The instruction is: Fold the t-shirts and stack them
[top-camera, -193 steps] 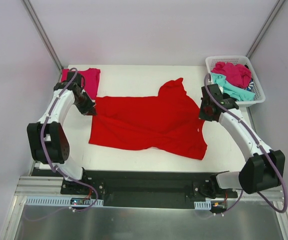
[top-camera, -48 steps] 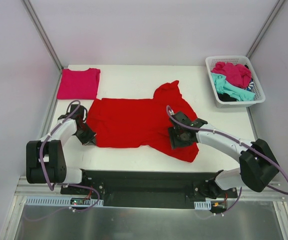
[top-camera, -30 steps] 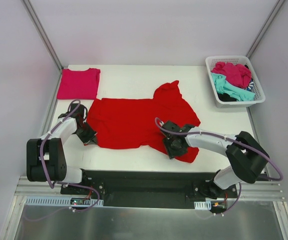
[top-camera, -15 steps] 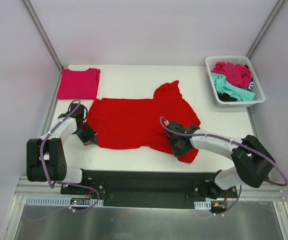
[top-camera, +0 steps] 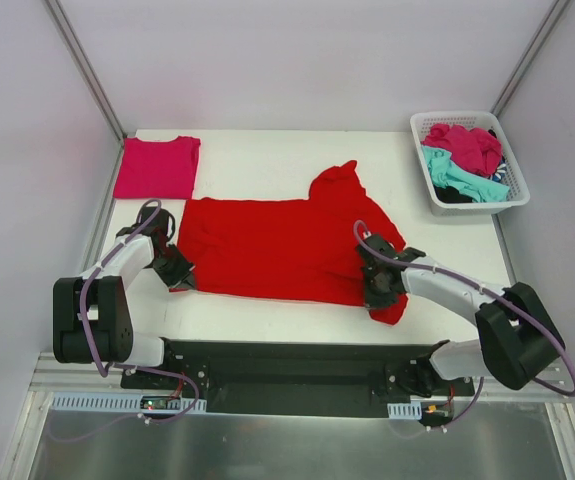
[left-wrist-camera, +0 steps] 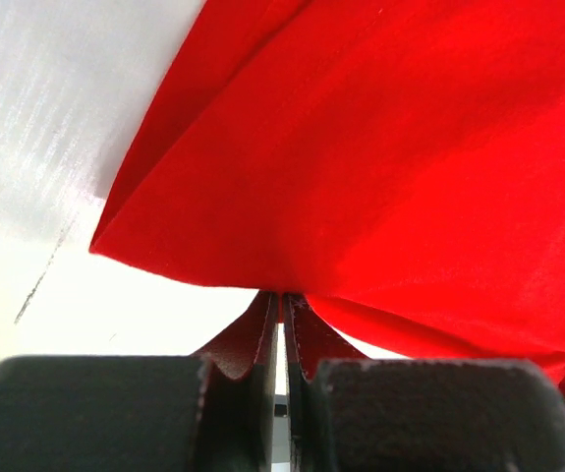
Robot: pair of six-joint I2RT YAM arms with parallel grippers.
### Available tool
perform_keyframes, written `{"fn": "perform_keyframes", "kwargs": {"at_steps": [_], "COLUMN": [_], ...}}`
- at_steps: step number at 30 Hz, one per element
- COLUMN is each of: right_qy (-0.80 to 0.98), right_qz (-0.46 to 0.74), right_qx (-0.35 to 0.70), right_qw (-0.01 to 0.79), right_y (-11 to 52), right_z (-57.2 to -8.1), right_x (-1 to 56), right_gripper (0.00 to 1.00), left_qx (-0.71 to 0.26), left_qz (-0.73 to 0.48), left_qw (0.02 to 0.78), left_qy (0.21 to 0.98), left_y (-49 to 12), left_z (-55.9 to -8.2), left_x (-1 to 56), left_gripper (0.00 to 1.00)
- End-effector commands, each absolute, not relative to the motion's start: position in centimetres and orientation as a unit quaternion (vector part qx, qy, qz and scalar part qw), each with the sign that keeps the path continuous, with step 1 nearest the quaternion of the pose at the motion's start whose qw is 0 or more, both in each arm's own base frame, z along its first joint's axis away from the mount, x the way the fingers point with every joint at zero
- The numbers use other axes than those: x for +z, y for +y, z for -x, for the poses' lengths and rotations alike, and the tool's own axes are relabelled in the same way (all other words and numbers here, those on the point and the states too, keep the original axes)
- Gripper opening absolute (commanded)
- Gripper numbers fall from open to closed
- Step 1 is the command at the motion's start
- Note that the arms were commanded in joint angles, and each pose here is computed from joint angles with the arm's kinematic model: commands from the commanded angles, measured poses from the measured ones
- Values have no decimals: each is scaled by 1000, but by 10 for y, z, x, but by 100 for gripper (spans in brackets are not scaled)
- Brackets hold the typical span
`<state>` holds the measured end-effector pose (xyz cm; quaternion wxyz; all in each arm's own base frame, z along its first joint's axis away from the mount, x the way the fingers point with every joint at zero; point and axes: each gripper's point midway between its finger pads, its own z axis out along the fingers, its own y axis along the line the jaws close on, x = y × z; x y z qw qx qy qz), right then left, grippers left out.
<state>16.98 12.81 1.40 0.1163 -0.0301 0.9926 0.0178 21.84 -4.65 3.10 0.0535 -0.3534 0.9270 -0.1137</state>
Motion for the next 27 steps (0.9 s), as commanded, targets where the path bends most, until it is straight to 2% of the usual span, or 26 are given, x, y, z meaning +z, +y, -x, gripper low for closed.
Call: {"fn": "perform_keyframes", "kwargs": {"at_steps": [1,11,14,15,16,19,22,27], "right_qy": [997,998,999,998,998,997,996,995], "right_qz": [-11,-11,-6,-6,-6,2,9,7], "right_qx": [-29,-25,-28,-26,-25,-27,-35,-38], "right_qw": [76,51,46,49,52,67,77,89], "right_y": [95,96,96,97,97,98,98,97], "right_z": [-150,-150,-148,-149,-149,-151,-153,-156], "right_x": [9,2,3,4,5,11,21,33], "right_gripper": [4,2,4,7,21,41,45,47], "left_qx": [-116,-119,-120,-122,-122,-126,-127,-130], "left_qz": [344,346,346,346,344,343,344,340], "left_qw": [67,67,62,59,58,57,61,63], "left_qy": [929,928,929,929,929,929,928,929], "left_y": [-43,-39,-40,-41,-42,-43,-42,-44], "left_z": [-223,-222,-221,-220,-220,-220,-220,-218], "left_x": [41,41,40,39,38,39,41,42], "left_gripper": [0,0,0,0,0,0,8,16]}}
